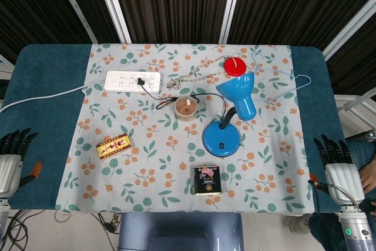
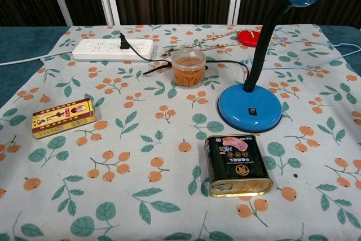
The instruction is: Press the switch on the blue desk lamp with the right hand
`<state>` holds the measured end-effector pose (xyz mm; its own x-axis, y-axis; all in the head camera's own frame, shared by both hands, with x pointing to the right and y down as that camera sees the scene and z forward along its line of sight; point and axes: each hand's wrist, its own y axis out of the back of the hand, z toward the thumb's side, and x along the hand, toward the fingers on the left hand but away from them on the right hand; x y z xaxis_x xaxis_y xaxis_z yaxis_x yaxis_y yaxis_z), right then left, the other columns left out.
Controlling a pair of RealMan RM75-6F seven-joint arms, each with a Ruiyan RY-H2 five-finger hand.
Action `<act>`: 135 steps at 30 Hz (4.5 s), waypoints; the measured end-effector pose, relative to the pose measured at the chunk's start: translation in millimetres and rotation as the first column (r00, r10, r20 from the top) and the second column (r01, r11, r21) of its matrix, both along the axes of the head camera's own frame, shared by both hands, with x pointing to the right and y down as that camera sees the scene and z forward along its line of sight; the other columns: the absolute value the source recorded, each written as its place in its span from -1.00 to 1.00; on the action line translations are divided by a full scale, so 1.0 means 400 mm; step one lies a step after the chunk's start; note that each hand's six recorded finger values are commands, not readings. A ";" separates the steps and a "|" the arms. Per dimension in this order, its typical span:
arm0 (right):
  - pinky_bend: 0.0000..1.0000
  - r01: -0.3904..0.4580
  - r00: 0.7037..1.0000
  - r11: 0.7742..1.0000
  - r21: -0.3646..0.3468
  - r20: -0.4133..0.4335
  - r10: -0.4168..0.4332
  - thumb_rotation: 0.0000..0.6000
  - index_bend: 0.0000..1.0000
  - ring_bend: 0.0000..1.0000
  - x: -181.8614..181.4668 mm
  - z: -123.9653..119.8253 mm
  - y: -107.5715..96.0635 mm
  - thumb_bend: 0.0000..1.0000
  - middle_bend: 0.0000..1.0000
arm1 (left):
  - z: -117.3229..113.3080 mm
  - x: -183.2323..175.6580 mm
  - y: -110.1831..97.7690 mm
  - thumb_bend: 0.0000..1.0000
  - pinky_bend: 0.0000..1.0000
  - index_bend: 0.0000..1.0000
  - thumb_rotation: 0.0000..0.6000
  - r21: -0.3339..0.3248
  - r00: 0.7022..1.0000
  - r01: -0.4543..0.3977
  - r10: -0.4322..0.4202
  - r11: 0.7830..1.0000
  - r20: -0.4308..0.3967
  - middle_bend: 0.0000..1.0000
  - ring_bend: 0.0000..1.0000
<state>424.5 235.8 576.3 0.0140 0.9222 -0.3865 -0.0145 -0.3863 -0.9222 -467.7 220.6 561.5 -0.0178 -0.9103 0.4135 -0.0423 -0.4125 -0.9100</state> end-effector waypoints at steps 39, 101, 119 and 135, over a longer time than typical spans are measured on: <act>0.10 0.061 0.996 0.995 -0.083 0.069 -0.056 1.00 -0.96 0.01 -0.060 0.033 0.008 -0.05 -0.28 | 0.004 -0.001 0.001 -0.29 -0.80 -0.70 1.00 -0.012 1.000 0.012 -0.012 1.000 -0.003 -0.86 -0.89; 0.89 0.380 0.921 0.836 -0.395 0.249 -0.301 1.00 -1.00 0.60 -0.459 0.327 -0.103 0.23 0.42 | 0.007 -0.006 -0.002 -0.29 -0.80 -0.70 1.00 -0.026 1.000 0.022 -0.022 0.999 -0.009 -0.86 -0.89; 0.99 0.388 0.919 0.824 -0.412 0.242 -0.311 1.00 -1.00 0.60 -0.460 0.333 -0.092 0.23 0.42 | 0.007 -0.007 -0.002 -0.29 -0.80 -0.70 1.00 -0.027 1.000 0.022 -0.023 0.999 -0.009 -0.86 -0.89; 1.00 0.408 0.913 0.793 -0.453 0.211 -0.349 1.00 -0.96 0.60 -0.457 0.347 -0.089 0.23 0.42 | 0.006 -0.008 -0.002 -0.29 -0.80 -0.70 1.00 -0.025 1.000 0.024 -0.024 0.999 -0.010 -0.86 -0.89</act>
